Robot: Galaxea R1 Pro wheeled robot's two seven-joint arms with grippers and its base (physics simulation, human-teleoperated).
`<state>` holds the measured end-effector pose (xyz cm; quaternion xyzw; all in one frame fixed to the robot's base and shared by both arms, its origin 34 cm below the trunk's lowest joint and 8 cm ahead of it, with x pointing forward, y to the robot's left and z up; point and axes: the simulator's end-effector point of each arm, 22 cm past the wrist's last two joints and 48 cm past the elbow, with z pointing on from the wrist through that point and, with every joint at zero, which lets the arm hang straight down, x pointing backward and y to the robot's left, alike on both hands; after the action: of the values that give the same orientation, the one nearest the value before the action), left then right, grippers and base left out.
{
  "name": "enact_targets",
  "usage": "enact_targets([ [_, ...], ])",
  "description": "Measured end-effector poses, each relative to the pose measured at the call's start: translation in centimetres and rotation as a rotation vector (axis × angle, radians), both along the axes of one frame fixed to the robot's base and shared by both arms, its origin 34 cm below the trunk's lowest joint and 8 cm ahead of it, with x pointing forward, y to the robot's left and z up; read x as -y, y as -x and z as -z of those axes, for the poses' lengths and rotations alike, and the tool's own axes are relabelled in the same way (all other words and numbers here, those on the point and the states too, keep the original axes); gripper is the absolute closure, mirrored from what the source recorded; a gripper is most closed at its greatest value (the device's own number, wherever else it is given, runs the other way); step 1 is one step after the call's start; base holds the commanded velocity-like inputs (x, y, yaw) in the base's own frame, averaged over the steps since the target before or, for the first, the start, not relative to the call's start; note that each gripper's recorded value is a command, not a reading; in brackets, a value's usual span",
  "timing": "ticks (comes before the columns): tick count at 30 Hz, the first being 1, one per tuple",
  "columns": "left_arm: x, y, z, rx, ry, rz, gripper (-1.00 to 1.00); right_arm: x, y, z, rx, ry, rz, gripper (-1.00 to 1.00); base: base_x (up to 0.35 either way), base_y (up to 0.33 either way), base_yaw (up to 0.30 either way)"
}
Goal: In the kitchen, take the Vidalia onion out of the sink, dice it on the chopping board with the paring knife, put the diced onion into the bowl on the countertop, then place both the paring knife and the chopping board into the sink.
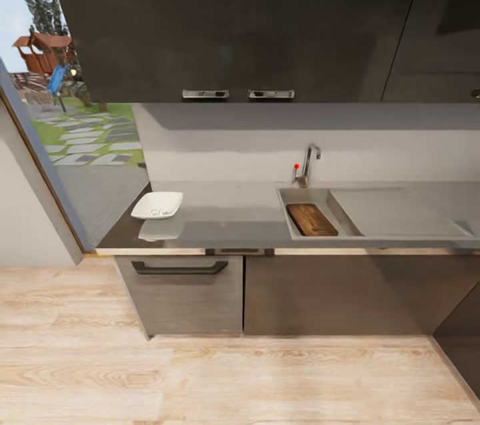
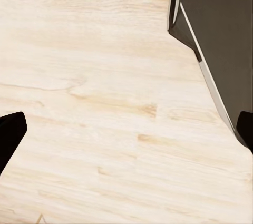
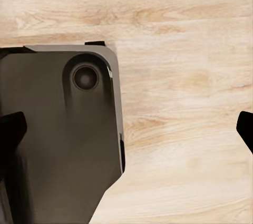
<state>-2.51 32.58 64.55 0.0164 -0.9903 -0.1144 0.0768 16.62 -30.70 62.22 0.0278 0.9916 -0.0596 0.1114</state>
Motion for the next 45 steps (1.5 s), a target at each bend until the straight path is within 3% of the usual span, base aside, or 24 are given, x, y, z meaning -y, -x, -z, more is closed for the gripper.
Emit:
enact_targets([
  [11,0.0,-0.6,0.2,0.018,0.000,0.000,-1.00,0.1,-0.7,-0.1,0.020,0.002,-0.001,-1.00,0.000,0.000,0.000],
  [18,0.0,-1.1,0.4,0.029,0.000,0.000,-1.00,0.0,-2.5,-0.5,0.089,0.004,-0.003,-1.00,0.000,0.000,0.000],
  [45,0.0,-2.5,0.9,0.070,0.000,0.000,-1.00,0.2,-4.1,-1.0,0.136,0.009,-0.006,-1.00,0.000,0.000,0.000],
])
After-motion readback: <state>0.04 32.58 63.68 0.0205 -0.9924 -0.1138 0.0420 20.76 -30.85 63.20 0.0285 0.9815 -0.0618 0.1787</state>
